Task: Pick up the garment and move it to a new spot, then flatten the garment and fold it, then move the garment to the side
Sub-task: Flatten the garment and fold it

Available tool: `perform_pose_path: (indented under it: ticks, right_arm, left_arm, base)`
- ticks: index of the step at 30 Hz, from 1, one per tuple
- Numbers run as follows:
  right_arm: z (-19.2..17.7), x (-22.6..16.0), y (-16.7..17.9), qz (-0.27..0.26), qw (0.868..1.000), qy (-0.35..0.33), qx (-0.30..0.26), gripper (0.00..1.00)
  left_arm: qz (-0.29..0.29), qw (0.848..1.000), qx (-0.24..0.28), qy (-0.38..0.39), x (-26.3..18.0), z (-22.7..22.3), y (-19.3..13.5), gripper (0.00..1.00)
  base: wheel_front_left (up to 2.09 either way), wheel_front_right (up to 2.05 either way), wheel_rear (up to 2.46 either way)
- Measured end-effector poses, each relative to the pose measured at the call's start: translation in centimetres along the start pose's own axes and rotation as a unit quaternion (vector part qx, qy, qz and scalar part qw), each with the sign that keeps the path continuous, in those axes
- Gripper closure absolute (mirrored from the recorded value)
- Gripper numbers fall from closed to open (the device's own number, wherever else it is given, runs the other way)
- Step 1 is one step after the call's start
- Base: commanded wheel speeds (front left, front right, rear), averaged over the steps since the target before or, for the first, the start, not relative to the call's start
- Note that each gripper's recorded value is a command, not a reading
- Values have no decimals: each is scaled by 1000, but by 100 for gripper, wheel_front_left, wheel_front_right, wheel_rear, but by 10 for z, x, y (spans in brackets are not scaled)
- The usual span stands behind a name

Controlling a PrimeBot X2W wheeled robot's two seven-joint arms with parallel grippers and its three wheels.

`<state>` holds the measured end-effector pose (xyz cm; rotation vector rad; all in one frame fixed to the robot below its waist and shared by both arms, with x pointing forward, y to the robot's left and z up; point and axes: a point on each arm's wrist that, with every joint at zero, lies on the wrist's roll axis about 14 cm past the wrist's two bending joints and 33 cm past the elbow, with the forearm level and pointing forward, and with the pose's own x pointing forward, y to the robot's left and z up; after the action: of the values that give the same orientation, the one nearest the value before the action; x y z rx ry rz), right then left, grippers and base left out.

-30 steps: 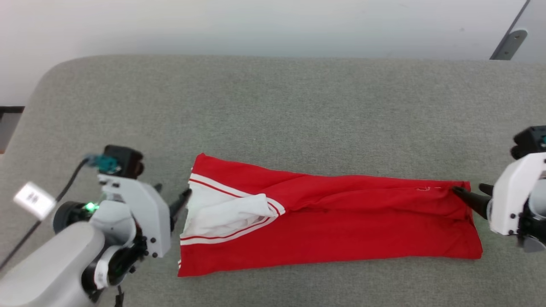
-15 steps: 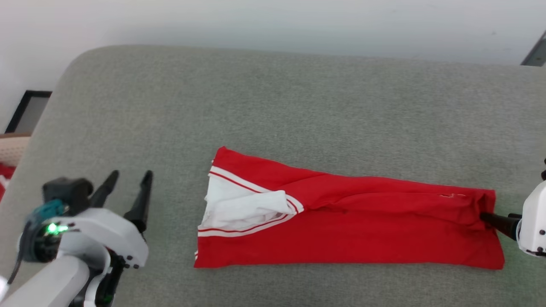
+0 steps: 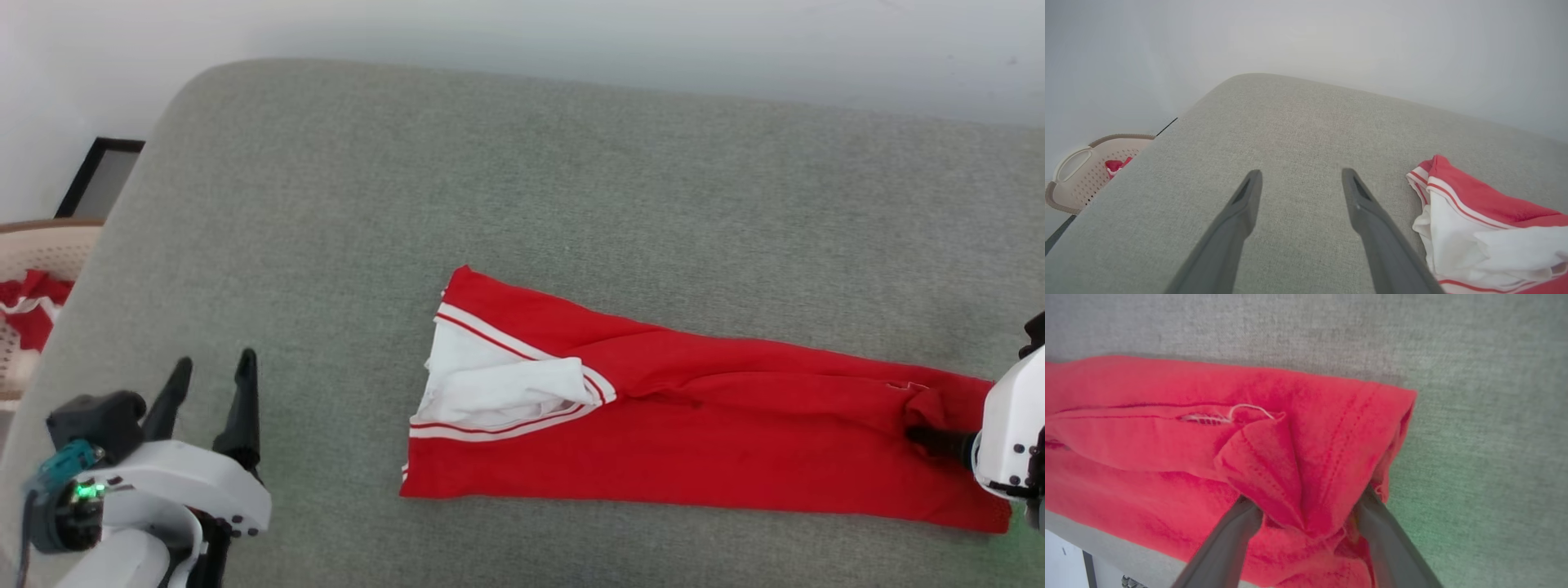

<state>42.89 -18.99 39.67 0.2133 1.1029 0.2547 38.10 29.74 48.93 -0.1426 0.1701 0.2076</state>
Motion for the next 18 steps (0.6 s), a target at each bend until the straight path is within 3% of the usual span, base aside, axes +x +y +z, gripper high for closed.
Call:
perform_pose_path:
  ticks: [3,4,5,18]
  right_arm:
    - [-1,7,1,-5,1000,16,-8,0]
    - [-1,10,2,-4,1000,22,-7,40]
    - [-1,11,3,-2,1000,25,-9,100]
    - [11,7,-6,-3,1000,14,2,100]
  left_arm:
    - [7,1000,-6,-16,-1,4,3,0]
    - [12,1000,-8,-19,-3,3,6,0]
    - [15,1000,-11,-19,-5,2,8,0]
    - [30,999,-20,-37,-14,-3,17,0]
  base:
    - [0,0,0]
    - [0,0,0]
    - [0,0,0]
    - [0,0,0]
